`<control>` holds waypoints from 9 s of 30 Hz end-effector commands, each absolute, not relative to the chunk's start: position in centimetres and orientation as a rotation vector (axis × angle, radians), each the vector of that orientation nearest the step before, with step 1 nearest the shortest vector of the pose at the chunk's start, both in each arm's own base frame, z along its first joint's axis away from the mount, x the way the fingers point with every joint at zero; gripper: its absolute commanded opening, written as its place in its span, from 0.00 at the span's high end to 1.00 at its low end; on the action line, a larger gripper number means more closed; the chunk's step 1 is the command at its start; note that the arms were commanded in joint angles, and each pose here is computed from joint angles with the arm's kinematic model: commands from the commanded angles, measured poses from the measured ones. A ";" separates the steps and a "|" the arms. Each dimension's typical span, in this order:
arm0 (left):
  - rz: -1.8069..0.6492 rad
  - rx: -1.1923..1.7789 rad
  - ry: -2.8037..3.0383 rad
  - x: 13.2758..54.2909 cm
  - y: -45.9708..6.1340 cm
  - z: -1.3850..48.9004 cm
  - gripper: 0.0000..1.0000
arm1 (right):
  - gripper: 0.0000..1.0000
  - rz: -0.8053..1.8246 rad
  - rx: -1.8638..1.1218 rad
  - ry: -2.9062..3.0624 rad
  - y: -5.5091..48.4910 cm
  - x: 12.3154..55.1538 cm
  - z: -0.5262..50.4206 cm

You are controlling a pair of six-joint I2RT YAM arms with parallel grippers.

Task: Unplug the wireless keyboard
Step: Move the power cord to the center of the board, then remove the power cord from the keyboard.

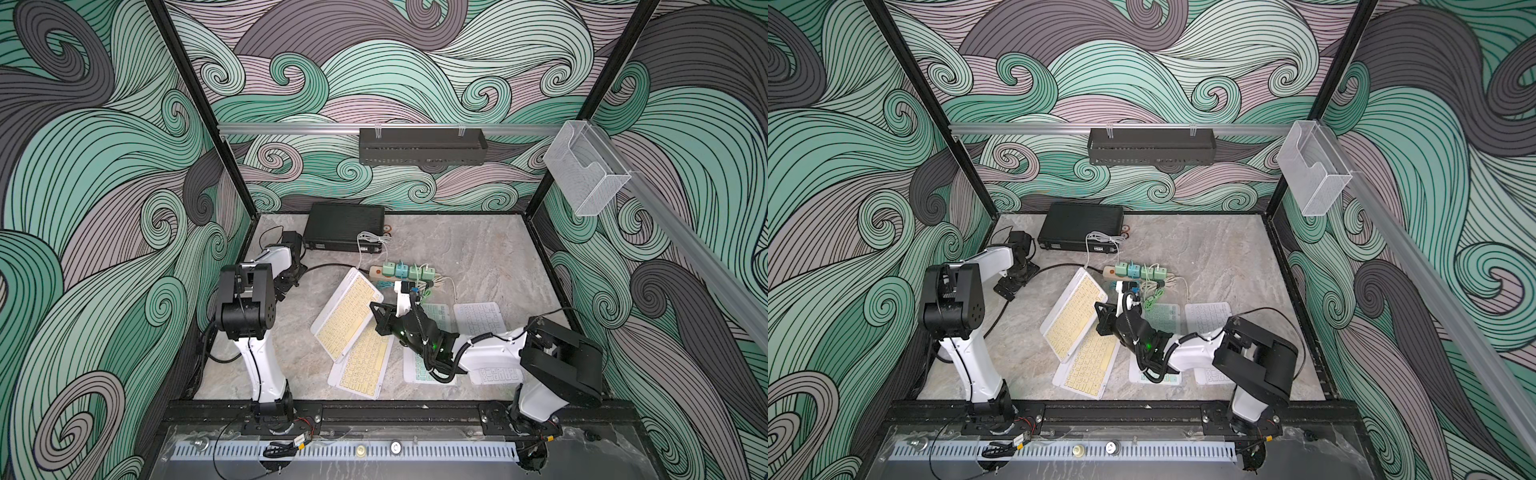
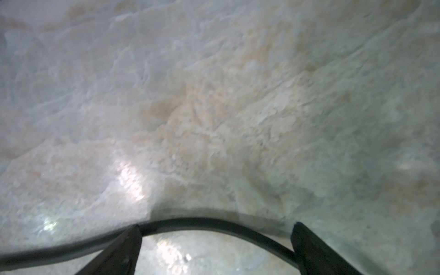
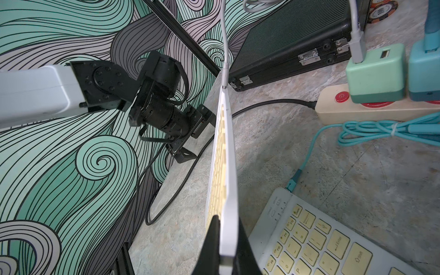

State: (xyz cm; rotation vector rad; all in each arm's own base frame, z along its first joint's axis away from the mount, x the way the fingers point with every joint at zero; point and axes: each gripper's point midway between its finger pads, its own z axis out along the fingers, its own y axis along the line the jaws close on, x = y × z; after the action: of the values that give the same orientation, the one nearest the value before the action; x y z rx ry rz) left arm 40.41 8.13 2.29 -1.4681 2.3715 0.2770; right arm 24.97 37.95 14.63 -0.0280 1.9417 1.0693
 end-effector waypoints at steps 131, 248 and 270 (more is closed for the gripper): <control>-0.475 0.259 2.763 31.4 -11.9 16.9 0.67 | 1.00 1.414 -0.241 1.865 42.8 20.3 16.1; -0.036 0.484 2.472 33.7 -12.6 21.0 1.00 | 1.00 1.503 -0.265 1.898 46.2 17.5 14.8; 0.039 0.602 2.285 33.8 -12.0 23.3 1.00 | 1.00 1.531 -0.268 1.944 47.0 17.5 13.9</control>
State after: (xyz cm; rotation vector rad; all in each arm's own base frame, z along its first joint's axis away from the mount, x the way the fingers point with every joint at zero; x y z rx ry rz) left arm 33.25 -11.68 23.29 0.5972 2.2948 0.0388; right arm 17.42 46.46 13.19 -0.2769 1.9664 1.4973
